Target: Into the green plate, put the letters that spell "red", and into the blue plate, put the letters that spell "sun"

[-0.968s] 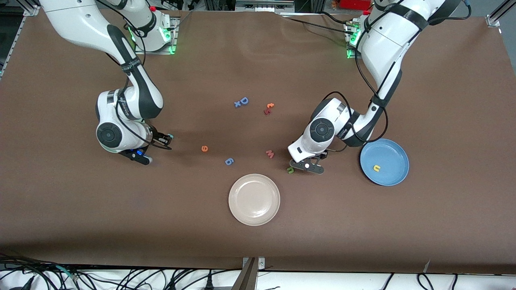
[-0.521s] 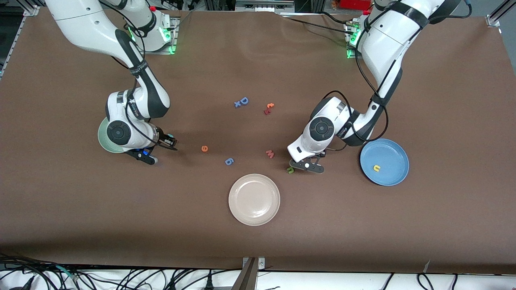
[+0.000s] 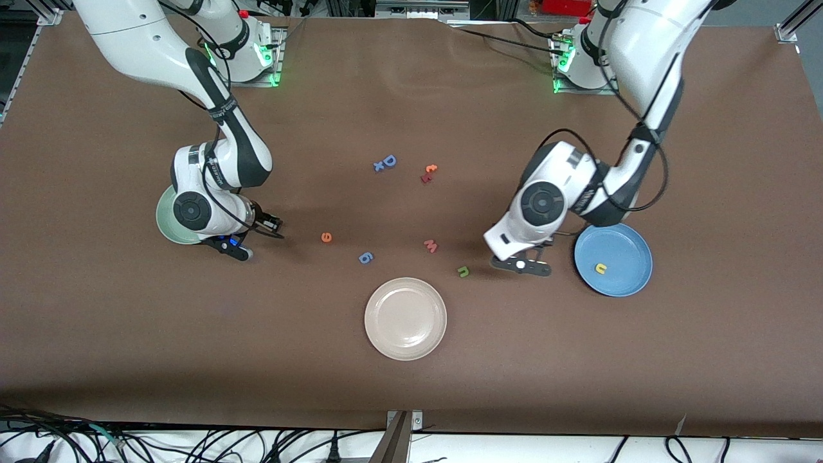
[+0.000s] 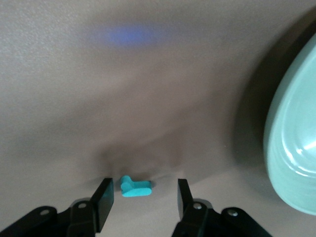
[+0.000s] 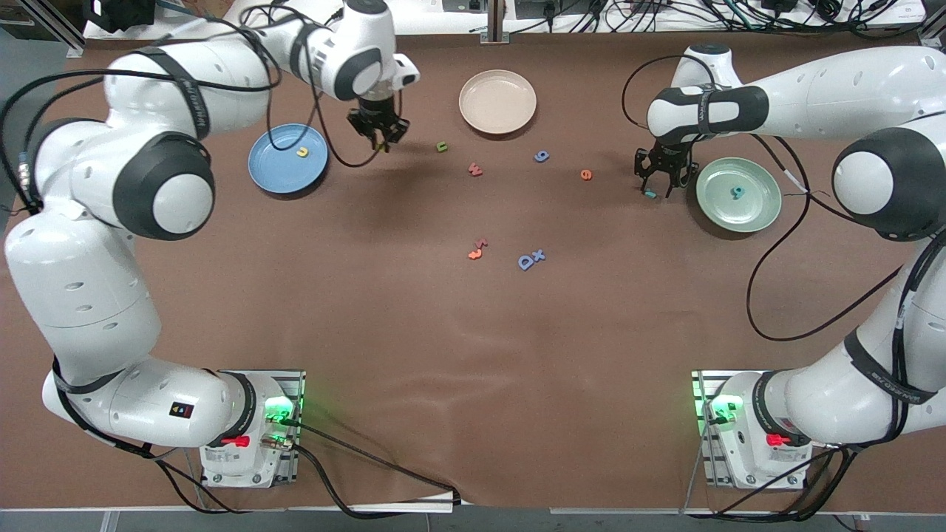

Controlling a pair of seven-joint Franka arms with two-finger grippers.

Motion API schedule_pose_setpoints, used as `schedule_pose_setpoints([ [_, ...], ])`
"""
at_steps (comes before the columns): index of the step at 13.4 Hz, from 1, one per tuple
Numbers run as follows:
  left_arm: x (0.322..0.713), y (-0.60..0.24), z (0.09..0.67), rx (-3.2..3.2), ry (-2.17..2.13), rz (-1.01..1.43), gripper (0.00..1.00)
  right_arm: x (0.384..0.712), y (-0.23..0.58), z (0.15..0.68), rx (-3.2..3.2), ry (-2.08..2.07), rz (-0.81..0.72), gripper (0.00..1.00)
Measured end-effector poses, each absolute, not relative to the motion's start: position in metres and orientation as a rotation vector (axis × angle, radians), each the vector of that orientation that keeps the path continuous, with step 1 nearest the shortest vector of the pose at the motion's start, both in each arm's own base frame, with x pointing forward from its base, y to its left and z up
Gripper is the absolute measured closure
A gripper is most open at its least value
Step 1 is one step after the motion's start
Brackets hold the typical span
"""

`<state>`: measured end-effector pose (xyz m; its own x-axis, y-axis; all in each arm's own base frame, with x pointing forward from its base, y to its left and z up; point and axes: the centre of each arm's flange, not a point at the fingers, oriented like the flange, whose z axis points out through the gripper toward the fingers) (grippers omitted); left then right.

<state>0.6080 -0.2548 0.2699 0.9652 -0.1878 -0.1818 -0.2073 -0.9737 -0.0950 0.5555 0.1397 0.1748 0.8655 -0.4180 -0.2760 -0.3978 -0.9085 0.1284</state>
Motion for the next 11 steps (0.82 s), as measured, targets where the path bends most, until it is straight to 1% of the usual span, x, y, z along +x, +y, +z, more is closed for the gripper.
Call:
schedule_pose_setpoints([
  [2,0.620,-0.207,0.275,-2.990,0.342,0.317,0.72,0.553,0.139,0.173,2.965,-0.652,-0.470,0.39],
  [4,0.625,-0.161,0.264,-2.980,0.349,0.365,0.72,0.553,0.139,0.172,2.965,-0.659,-0.468,0.39],
  [7,0.623,-0.104,0.240,-2.960,0.439,0.415,0.72,0.552,0.139,0.170,2.969,-0.677,-0.447,0.39],
  [11,0.607,-0.049,0.198,-2.971,0.570,0.350,0.72,0.550,0.150,0.171,2.969,-0.699,-0.439,0.39],
])
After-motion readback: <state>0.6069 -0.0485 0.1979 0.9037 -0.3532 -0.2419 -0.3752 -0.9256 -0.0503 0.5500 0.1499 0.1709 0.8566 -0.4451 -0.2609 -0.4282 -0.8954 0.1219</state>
